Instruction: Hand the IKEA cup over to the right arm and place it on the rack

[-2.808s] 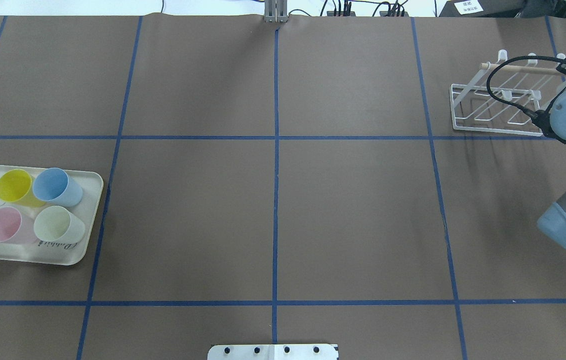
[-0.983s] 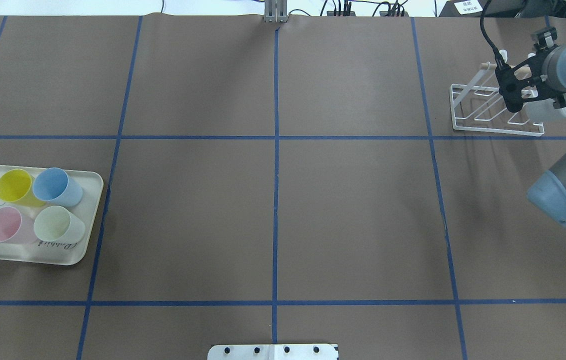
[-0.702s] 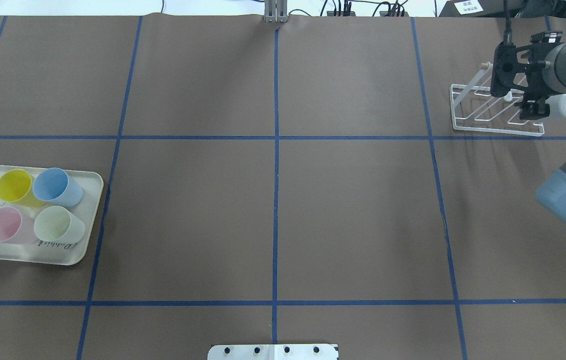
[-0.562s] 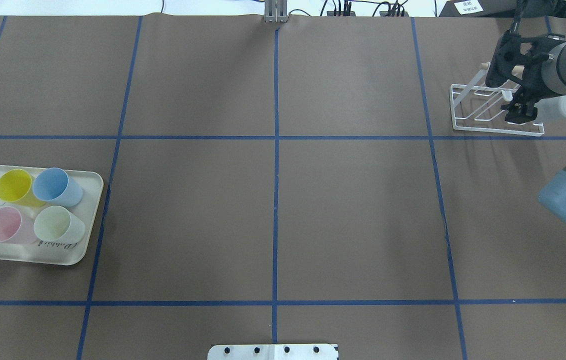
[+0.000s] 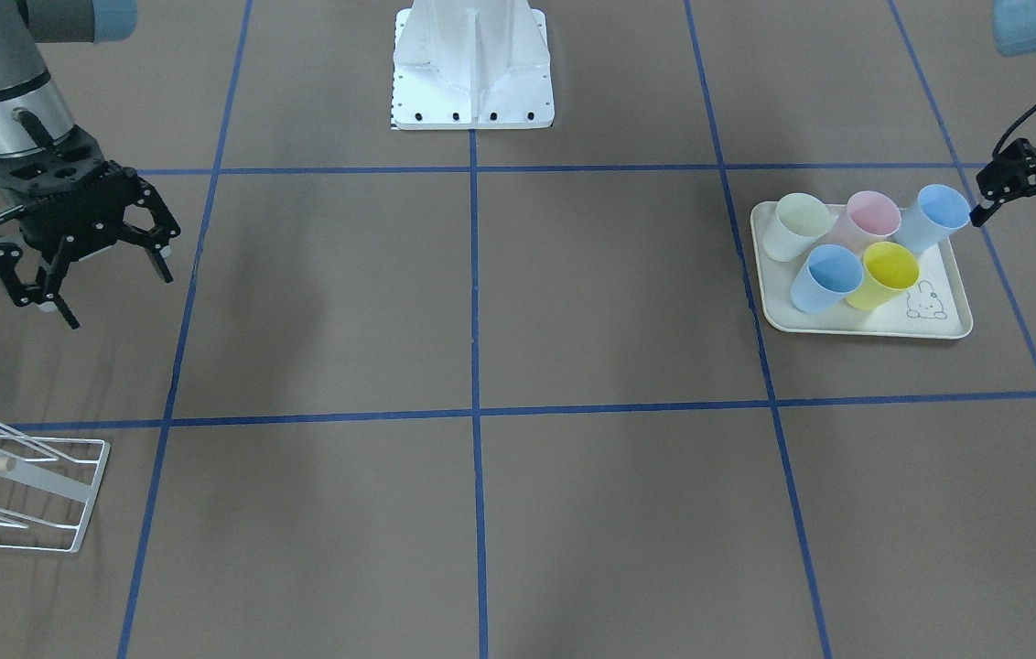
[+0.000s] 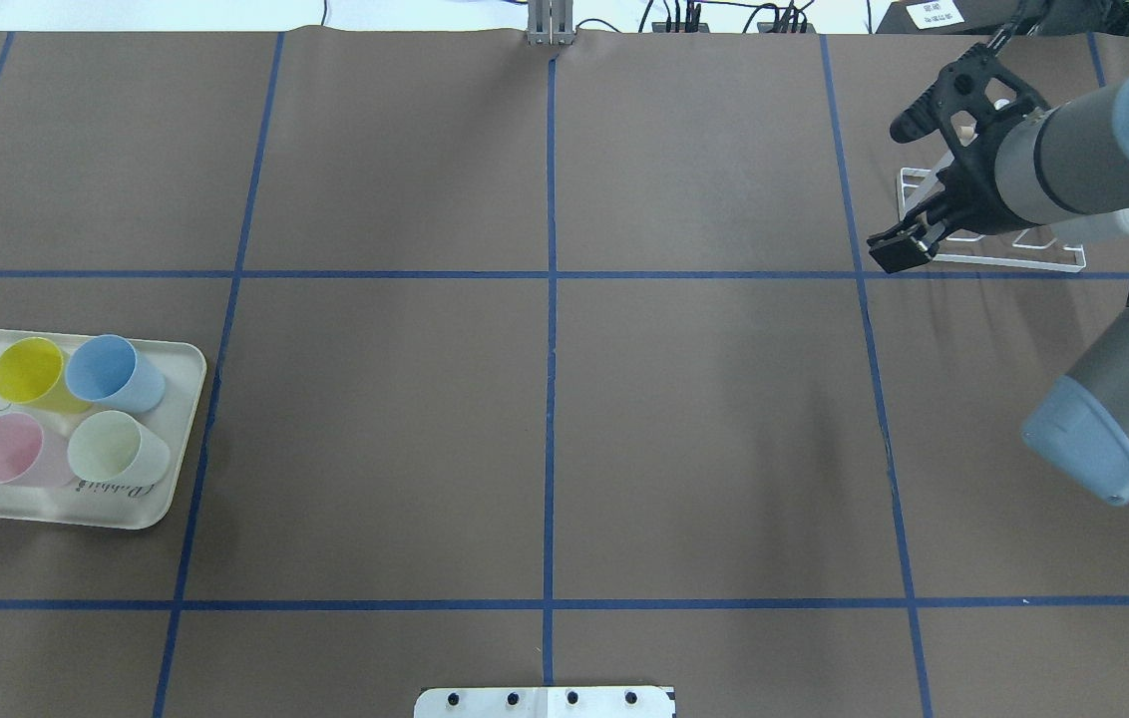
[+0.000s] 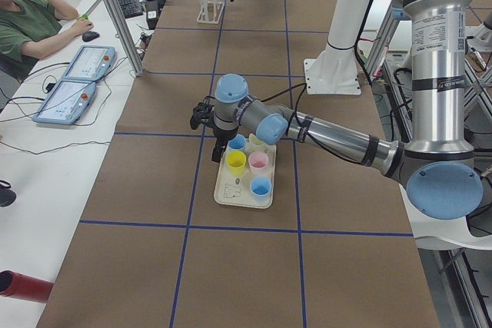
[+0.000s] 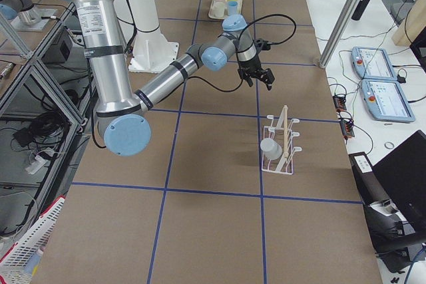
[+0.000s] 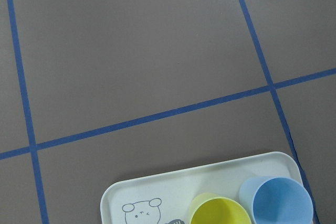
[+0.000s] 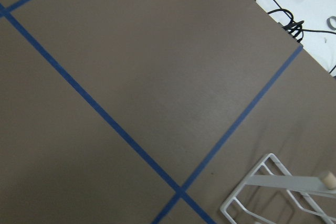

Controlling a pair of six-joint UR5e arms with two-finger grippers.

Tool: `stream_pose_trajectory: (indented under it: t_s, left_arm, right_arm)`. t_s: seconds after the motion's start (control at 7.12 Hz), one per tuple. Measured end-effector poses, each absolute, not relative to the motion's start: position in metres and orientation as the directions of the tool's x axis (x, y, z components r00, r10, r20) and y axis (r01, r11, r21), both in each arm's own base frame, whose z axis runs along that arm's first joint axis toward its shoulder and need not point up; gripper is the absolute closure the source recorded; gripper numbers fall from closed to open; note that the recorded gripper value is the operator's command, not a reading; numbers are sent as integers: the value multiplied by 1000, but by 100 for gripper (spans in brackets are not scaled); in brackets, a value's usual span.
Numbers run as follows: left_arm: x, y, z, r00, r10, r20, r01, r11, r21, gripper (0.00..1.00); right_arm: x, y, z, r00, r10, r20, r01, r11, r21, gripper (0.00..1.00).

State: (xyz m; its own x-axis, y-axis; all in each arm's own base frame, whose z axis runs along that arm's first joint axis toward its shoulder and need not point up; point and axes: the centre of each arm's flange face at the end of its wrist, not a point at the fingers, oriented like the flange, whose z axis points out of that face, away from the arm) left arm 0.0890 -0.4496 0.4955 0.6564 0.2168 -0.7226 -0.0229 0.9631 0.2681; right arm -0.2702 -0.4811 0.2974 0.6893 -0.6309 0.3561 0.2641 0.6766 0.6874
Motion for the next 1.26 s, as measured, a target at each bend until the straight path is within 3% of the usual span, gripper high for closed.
stream_pose_trajectory:
  t_s: [0.42,0.56,0.7,1.12,1.26]
  left_arm:
    - [153,-436,535,707,179,-684,-55,978,199,0]
    - [159,-437,552,708,181,-682,-56,978,200,4]
    - [163,-439,565,707,181,-684,-56,978,201,16]
    - [172,-441,571,697,188,-692,-66,978,200,17]
    - [177,-440,570,693,198,-693,-77,976,201,31]
  right_arm:
    - [-304,-473,269,684,-593,425,235,730,642,0]
    - [-307,-472,267,682,-592,430,234,733,639,0]
    - [-309,-470,266,680,-593,431,235,733,638,0]
    - [-311,-469,267,679,-594,432,237,734,636,0]
    - [-311,-469,268,679,-594,432,238,735,635,0]
